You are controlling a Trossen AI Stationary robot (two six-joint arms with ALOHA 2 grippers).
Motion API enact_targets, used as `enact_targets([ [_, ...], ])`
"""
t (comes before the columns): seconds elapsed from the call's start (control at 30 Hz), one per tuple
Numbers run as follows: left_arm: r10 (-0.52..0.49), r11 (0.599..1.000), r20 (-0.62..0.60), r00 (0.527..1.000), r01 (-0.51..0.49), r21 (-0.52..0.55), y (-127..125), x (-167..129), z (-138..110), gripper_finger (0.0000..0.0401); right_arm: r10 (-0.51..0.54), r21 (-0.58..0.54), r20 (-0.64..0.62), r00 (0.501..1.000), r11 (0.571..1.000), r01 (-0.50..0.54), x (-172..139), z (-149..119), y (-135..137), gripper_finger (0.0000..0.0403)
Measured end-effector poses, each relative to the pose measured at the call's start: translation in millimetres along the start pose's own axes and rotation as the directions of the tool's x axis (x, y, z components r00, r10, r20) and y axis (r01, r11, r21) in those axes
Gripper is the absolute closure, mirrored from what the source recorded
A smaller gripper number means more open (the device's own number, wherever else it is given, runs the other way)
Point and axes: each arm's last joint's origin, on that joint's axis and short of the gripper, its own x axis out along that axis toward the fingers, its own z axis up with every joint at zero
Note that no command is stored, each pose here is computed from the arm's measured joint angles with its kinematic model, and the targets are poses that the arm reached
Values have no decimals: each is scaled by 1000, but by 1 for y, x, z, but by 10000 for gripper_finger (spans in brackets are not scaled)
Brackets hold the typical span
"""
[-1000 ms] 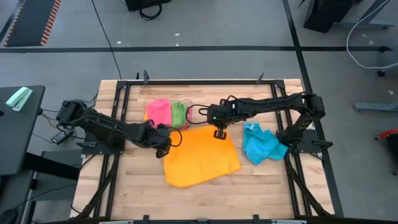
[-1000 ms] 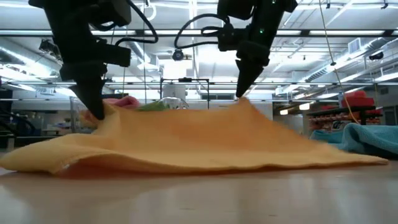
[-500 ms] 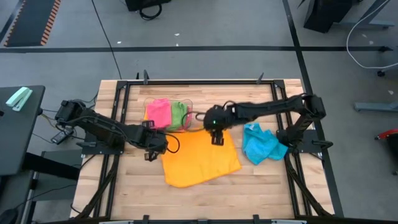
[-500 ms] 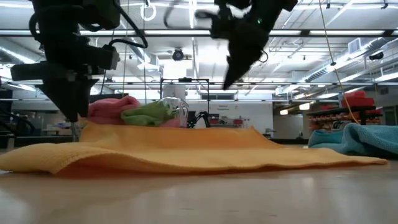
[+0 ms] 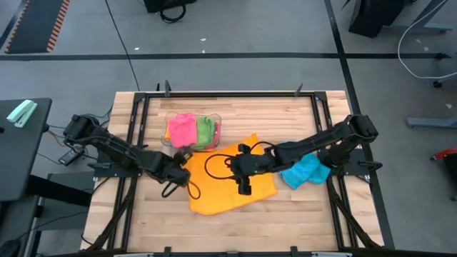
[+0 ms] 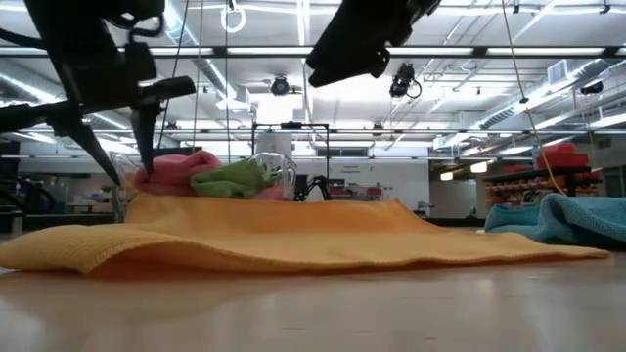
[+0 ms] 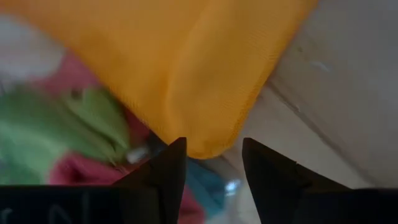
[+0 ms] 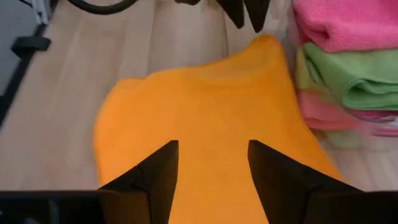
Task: Fold microfiber towels
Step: Fold the orange microfiber towel
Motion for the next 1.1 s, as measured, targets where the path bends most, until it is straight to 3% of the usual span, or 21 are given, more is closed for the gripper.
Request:
enact_targets([
  [0.13,12,970,19,1000,-16,242,-4,-3,4,236,22,1,24,999,1000,-22,-3,-1,14,201],
  [0.27,11,923,23,1000,-19,384,-4,-1,6,237,7,-2,58,998,1000,-7,-6,0,23,201],
  [0.67,-57,868,-39,998,69,492,-5,18,11,243,-12,3,125,992,1000,11,-12,1,40,201],
  [1.1,-48,851,-91,995,89,518,2,32,9,279,25,13,155,988,1000,-27,-16,1,53,201],
])
